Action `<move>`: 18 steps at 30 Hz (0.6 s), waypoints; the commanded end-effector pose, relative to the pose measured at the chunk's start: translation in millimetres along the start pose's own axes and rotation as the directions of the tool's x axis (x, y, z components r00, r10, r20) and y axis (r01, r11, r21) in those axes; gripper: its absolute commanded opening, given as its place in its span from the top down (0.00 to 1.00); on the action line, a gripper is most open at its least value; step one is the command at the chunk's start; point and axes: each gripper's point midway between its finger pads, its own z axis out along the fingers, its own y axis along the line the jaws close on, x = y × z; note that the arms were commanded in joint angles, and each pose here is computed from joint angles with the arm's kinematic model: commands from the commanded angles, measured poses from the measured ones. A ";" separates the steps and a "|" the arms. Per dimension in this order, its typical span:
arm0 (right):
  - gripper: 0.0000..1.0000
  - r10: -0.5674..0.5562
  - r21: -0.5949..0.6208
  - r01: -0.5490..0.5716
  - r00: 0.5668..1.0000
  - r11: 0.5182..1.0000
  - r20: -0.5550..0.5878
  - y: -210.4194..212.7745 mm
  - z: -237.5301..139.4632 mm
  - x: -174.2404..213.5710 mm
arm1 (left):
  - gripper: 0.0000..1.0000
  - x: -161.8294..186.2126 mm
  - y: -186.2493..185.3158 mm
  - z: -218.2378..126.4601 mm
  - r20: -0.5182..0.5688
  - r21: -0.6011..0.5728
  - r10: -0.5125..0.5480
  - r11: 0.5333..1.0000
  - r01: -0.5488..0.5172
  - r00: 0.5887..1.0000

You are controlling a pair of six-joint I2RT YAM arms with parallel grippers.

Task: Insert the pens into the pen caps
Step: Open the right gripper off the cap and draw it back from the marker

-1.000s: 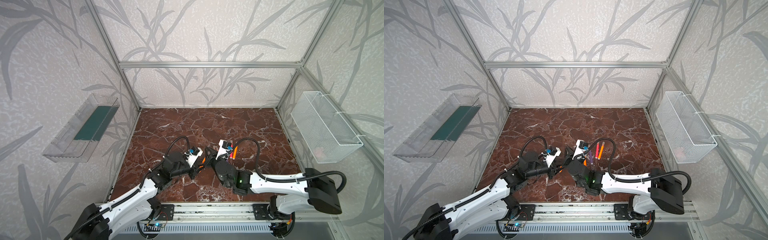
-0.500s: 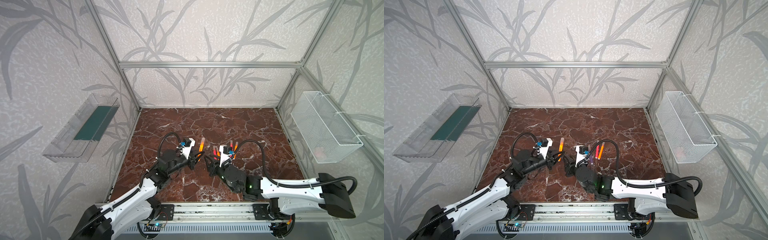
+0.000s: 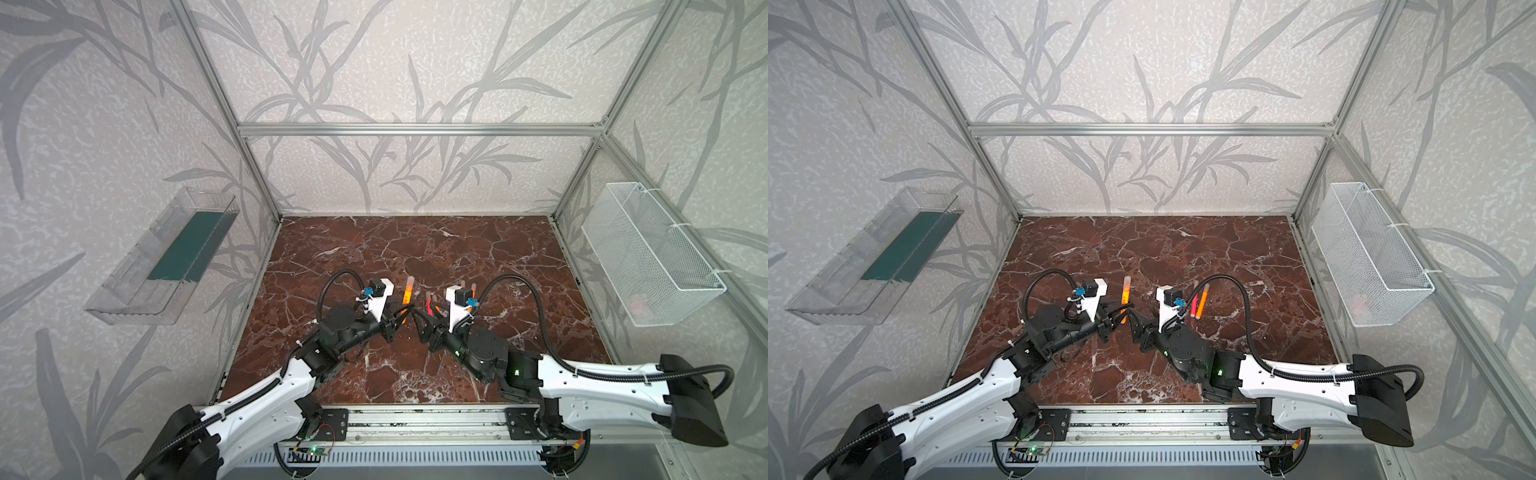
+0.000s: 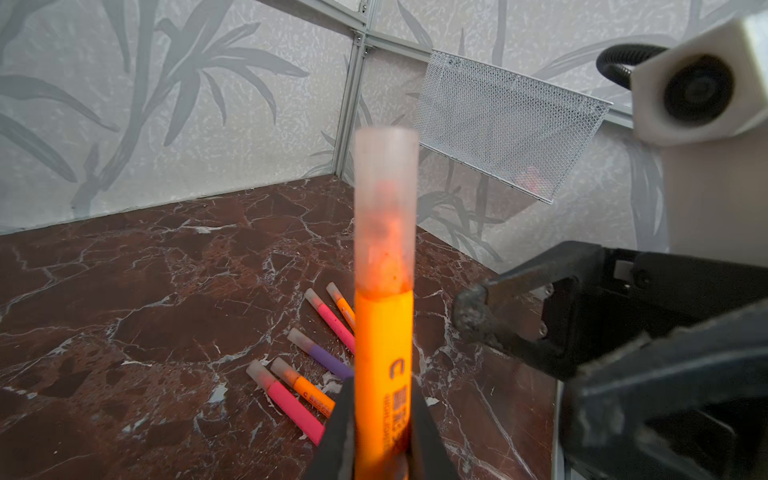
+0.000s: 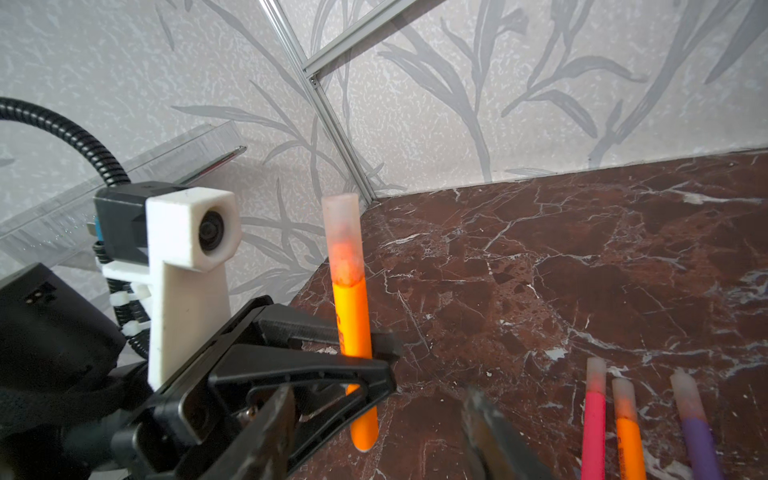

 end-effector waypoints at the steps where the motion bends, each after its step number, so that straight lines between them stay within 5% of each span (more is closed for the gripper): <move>1: 0.37 -0.022 -0.048 0.023 0.999 0.999 0.028 19.8 9.4 -18.2 | 1.00 -0.1 -4.9 1.0 0.007 0.004 0.052 0.999 -0.052 0.999; 7: 0.45 -0.024 -0.025 0.025 0.999 0.999 0.022 18.4 31.6 -14.6 | 1.00 3.9 -13.6 2.3 -0.007 0.033 0.074 0.997 -0.074 0.997; 18: 0.95 -0.012 0.015 0.011 1.000 1.000 0.010 7.3 39.1 -8.4 | 1.00 5.8 -13.3 1.4 -0.012 0.030 0.085 0.996 -0.084 0.996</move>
